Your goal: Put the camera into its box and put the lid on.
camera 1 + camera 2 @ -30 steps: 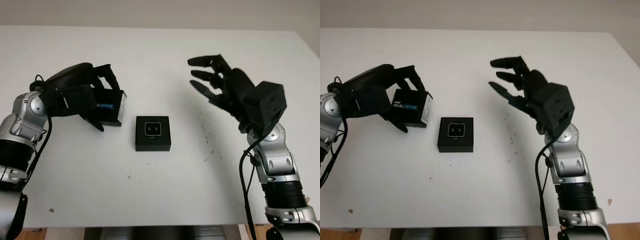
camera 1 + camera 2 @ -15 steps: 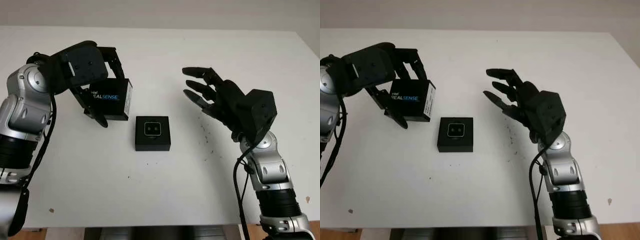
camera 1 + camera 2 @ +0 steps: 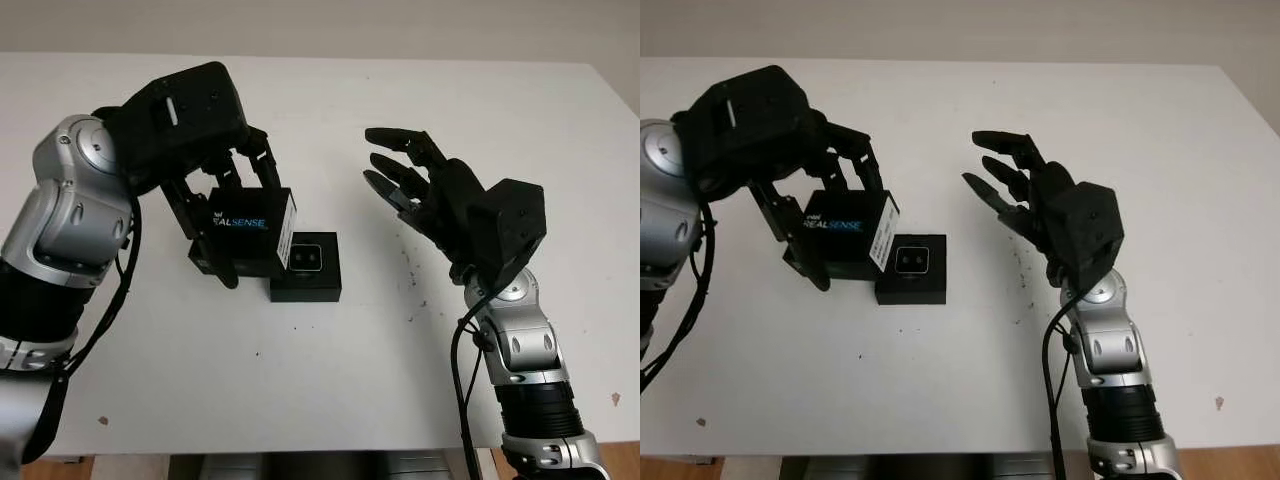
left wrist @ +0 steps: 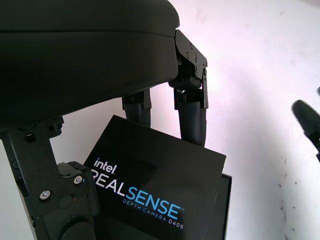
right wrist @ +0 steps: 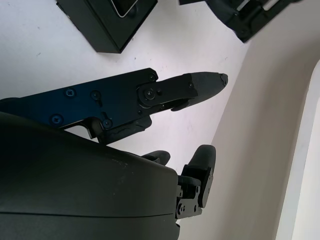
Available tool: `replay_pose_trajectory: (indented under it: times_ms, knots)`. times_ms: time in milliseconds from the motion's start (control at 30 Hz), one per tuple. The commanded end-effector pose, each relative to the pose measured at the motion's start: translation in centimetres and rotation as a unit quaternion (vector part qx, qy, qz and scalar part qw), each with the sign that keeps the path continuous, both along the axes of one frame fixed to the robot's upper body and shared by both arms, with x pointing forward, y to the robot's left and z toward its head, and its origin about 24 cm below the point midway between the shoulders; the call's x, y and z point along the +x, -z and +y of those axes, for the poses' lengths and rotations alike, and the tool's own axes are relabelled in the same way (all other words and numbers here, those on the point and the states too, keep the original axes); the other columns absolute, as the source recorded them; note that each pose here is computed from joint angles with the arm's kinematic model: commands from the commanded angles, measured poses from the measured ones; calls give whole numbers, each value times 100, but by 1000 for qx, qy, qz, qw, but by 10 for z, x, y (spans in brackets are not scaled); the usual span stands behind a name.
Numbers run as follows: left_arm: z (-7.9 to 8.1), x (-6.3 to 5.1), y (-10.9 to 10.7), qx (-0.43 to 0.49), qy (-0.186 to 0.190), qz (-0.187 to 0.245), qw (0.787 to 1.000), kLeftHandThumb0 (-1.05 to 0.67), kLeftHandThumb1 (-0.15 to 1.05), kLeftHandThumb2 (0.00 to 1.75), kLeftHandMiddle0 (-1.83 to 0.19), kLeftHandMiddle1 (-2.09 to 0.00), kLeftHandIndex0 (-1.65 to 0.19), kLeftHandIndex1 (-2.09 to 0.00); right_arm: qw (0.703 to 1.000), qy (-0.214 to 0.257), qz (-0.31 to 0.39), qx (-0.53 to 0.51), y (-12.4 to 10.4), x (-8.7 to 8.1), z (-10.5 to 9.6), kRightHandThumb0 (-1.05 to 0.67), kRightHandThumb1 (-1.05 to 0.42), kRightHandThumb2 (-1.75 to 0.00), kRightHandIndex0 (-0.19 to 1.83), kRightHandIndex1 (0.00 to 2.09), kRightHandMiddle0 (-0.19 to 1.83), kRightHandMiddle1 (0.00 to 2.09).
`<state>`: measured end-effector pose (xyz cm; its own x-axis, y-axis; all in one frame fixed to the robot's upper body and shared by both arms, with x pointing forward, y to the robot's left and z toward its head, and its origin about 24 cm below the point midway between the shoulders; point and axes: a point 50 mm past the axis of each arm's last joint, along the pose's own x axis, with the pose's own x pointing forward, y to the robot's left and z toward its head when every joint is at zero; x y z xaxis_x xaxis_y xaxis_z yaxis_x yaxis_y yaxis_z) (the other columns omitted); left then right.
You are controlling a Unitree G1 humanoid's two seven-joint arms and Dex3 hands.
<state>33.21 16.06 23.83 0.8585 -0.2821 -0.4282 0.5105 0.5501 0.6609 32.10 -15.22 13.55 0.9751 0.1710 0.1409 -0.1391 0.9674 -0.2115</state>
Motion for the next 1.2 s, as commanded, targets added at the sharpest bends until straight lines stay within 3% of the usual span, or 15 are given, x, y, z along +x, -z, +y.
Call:
replay_pose_trajectory:
  times_ms: [0, 133, 367, 500, 1167]
  knots:
    - [-9, -1, -9, -20, -1, -4, 1000, -36, 105, 18, -62, -174, -50, -166, 1000, 11, -16, 8, -3, -3, 1, -61, -105, -15, 22, 27, -7, 98]
    - [-12, -1, -2, -29, -17, 24, 999, -35, 105, 20, -59, -174, -47, -163, 999, 23, -27, 6, -3, -4, 4, -62, -105, -18, 19, 26, -10, 96]
    - [-16, 0, 7, -46, -22, 19, 998, -31, 105, 21, -54, -175, -41, -169, 1000, 16, -24, -6, 1, -6, 7, -64, -105, -20, 18, 25, -10, 96]
    - [-18, 0, 13, -40, -13, 18, 999, -31, 105, 22, -54, -180, -40, -174, 1000, 10, -25, -5, 5, -7, 8, -64, -105, -22, 18, 23, -5, 80]
    - [-20, 1, 16, 1, 31, -25, 999, -33, 105, 21, -57, -178, -45, -171, 1000, -2, -22, -5, 9, -10, 10, -67, -105, -25, 21, 17, 0, 66]
